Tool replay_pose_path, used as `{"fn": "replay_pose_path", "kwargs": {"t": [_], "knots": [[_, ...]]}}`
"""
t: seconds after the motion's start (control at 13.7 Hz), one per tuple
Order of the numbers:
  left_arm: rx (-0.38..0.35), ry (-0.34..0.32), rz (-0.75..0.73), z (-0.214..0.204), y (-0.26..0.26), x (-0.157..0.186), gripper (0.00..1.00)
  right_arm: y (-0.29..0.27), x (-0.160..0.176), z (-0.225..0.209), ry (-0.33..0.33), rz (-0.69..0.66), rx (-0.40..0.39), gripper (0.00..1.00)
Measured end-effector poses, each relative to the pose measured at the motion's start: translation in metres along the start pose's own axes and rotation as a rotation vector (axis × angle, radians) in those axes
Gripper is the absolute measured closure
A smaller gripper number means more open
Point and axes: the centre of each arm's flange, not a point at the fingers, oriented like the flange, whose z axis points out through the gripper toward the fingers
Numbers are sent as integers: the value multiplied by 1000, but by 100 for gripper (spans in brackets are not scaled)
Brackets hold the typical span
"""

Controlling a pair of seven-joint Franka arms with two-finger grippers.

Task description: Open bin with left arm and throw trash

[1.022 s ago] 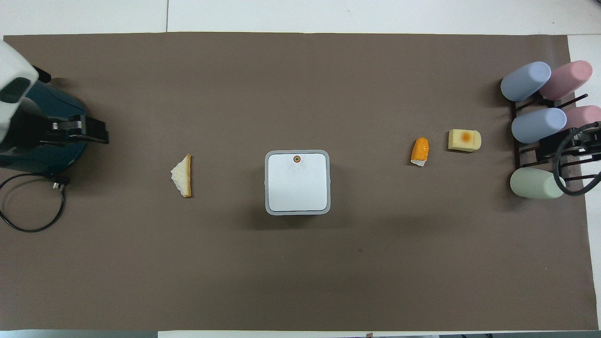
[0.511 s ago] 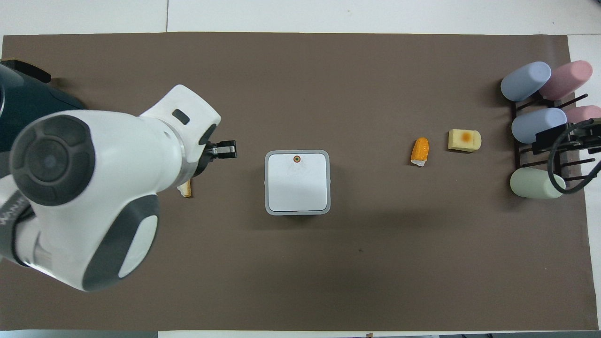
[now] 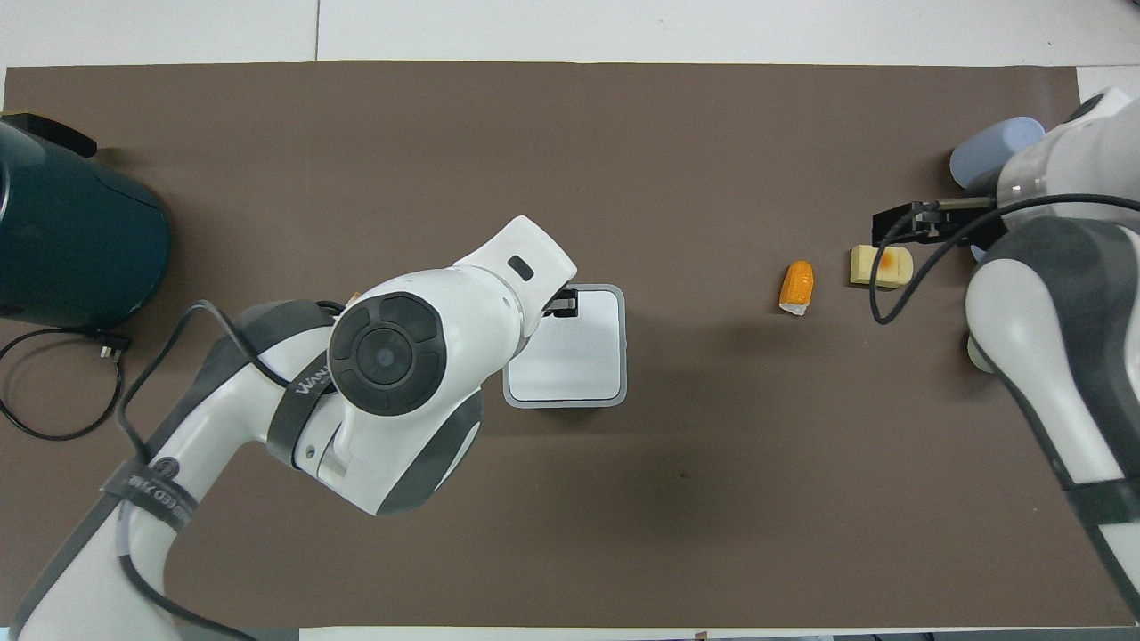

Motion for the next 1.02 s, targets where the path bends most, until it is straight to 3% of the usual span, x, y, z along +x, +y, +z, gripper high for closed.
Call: {"fn": "replay_pose_path", "kwargs": {"t": [0.22, 0.44, 0.8, 1.02], "knots": [[-12, 16, 10, 35, 6, -2, 99, -24, 9, 69, 48, 10, 6, 0], [-6, 2, 32, 48, 9, -7, 99, -37, 5, 107, 52, 9, 7, 3], [1, -18, 56, 47, 16, -13, 99, -28, 1, 150, 1, 22, -3, 5], [45, -90, 58, 24, 12, -19, 99, -26, -9, 168, -34, 28, -4, 8]]}}
